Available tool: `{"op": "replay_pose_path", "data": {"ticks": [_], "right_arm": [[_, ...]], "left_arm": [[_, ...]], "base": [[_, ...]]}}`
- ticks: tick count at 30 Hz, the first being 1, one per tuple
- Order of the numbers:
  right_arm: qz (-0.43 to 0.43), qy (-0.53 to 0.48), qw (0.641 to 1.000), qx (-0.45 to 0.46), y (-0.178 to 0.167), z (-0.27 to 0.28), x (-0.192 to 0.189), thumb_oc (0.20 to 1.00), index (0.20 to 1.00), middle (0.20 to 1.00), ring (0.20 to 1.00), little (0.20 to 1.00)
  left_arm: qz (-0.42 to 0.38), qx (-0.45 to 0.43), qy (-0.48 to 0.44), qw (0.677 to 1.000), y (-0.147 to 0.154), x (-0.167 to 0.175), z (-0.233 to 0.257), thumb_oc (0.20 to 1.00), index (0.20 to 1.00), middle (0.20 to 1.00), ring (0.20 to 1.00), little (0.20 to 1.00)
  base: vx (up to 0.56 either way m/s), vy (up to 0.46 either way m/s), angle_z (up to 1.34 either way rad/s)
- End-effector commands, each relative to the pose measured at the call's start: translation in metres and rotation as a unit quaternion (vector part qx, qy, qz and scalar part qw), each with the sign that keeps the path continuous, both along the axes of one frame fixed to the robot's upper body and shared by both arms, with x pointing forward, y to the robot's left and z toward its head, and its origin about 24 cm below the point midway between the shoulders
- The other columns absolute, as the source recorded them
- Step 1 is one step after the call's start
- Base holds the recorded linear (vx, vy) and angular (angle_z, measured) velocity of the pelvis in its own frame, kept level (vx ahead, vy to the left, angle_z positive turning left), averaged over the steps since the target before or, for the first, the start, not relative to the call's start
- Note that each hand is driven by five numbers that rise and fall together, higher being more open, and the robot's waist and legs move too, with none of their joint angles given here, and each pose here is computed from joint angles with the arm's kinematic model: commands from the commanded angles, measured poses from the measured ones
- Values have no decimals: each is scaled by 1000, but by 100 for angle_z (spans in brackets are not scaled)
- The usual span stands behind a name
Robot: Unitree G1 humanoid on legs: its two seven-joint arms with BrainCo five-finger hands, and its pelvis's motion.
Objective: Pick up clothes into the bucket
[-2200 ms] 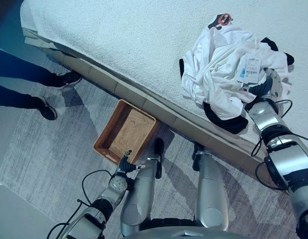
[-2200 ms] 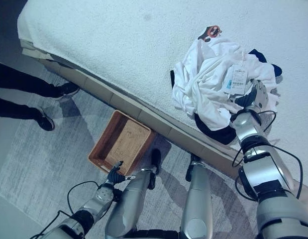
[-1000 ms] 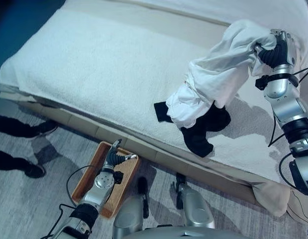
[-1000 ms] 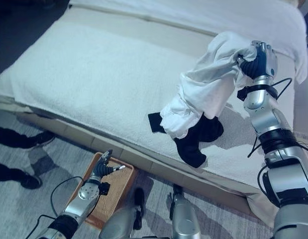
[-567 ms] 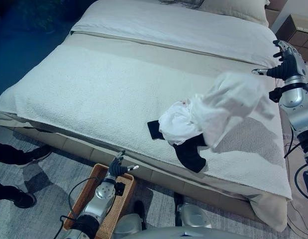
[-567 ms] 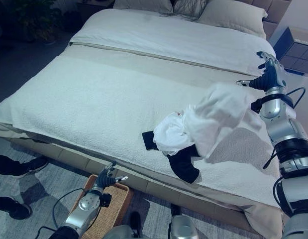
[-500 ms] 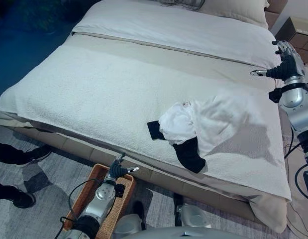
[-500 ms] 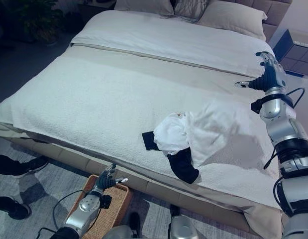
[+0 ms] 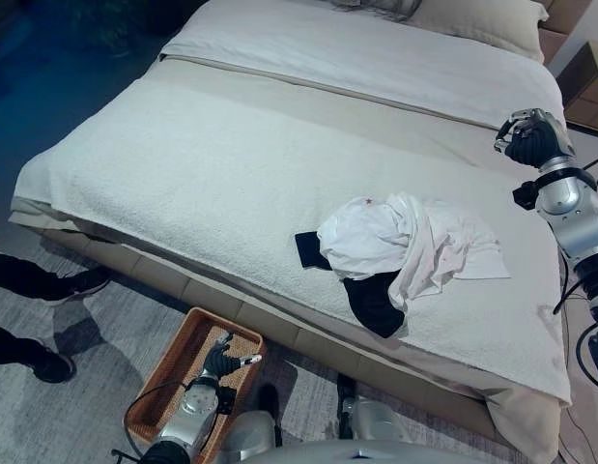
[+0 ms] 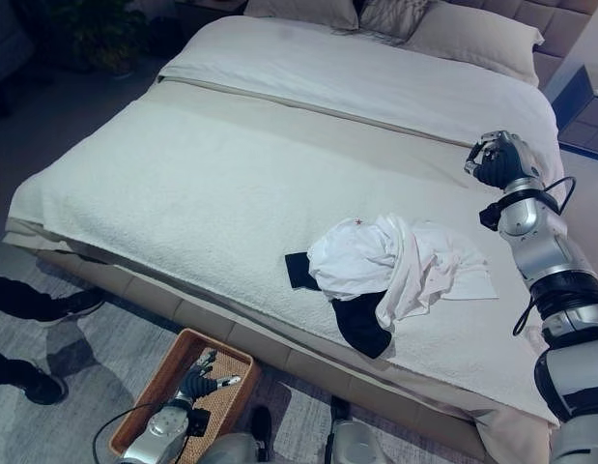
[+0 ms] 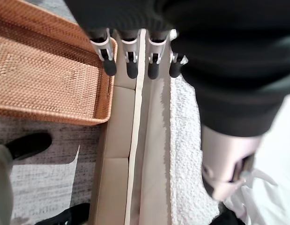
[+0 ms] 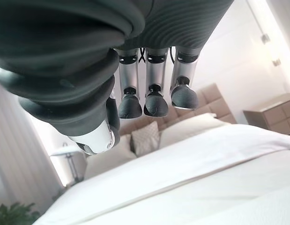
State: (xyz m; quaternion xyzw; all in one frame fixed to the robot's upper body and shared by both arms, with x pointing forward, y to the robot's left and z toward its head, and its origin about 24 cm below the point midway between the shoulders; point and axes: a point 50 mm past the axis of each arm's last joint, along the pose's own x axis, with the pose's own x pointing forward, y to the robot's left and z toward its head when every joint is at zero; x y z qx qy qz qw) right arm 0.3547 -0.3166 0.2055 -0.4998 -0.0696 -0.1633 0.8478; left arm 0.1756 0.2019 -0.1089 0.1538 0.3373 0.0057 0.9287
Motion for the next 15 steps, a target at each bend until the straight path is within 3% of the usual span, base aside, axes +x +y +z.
{"op": "replay_pose_path", "data": {"ticks": [1, 15], "right_arm": [[-9, -20, 999, -24, -1, 19, 7, 1000, 1000, 1000, 1000, 1000], [-176, 28, 984, 26, -33, -18, 11, 1000, 1000, 1000, 1000, 1000]], "left_arm": [[6, 15, -20, 1000, 7, 11, 6, 1000, 1000, 1000, 1000, 1000], [25, 84, 109, 990, 19, -28, -29, 1000, 1000, 1000, 1000, 1000]], "base": [[-112, -5, 1], [-26, 20, 6]]}}
